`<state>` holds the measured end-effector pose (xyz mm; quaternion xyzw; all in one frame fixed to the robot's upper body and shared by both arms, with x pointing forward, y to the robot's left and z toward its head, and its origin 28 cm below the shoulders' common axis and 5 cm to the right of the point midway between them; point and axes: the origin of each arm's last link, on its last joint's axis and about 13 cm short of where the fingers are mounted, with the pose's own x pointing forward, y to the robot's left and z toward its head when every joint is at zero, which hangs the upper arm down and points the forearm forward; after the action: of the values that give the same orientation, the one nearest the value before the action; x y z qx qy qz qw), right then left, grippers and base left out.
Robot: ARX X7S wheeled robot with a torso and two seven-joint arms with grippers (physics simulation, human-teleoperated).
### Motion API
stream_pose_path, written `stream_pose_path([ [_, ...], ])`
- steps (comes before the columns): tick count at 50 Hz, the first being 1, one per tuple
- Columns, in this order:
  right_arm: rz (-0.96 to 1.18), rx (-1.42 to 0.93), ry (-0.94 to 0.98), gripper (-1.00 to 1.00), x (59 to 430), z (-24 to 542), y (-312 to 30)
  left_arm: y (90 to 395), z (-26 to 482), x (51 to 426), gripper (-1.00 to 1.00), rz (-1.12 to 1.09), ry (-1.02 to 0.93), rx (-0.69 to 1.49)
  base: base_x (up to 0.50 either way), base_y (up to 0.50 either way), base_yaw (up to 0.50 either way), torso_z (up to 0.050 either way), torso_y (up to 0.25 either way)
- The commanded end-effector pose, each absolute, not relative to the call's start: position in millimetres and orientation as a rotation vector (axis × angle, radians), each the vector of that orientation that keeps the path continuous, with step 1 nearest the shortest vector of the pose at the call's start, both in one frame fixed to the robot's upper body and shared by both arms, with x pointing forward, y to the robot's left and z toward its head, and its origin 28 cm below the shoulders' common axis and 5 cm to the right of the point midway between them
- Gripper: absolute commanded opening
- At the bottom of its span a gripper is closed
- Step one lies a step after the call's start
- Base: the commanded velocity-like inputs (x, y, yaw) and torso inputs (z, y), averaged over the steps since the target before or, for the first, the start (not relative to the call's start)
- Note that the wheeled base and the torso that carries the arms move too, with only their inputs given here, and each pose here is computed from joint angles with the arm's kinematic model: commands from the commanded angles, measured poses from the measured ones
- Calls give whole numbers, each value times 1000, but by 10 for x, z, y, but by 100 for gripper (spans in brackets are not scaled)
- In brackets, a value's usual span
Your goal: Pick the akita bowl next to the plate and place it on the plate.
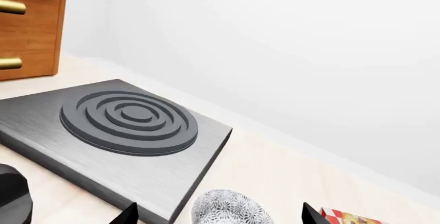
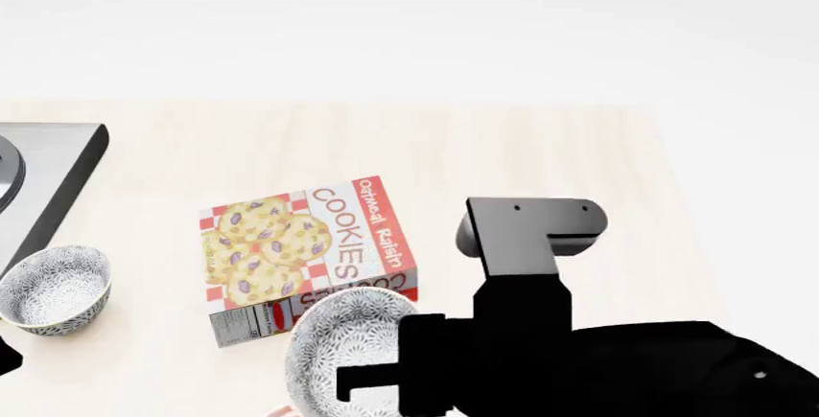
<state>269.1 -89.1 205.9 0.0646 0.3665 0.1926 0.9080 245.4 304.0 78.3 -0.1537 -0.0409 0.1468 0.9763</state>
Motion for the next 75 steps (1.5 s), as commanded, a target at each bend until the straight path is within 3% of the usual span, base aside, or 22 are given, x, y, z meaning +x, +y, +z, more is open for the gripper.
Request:
stream_pose_path([
  [1,437,199,818,-100,2669,2036,-900,3041,791,2458,100,296,-82,-310,0,0,0,0,0],
  [75,537,117,915,-100,2660,1512,-713,3047,772,2465,100,299,-82,-307,0,0,0,0,0],
])
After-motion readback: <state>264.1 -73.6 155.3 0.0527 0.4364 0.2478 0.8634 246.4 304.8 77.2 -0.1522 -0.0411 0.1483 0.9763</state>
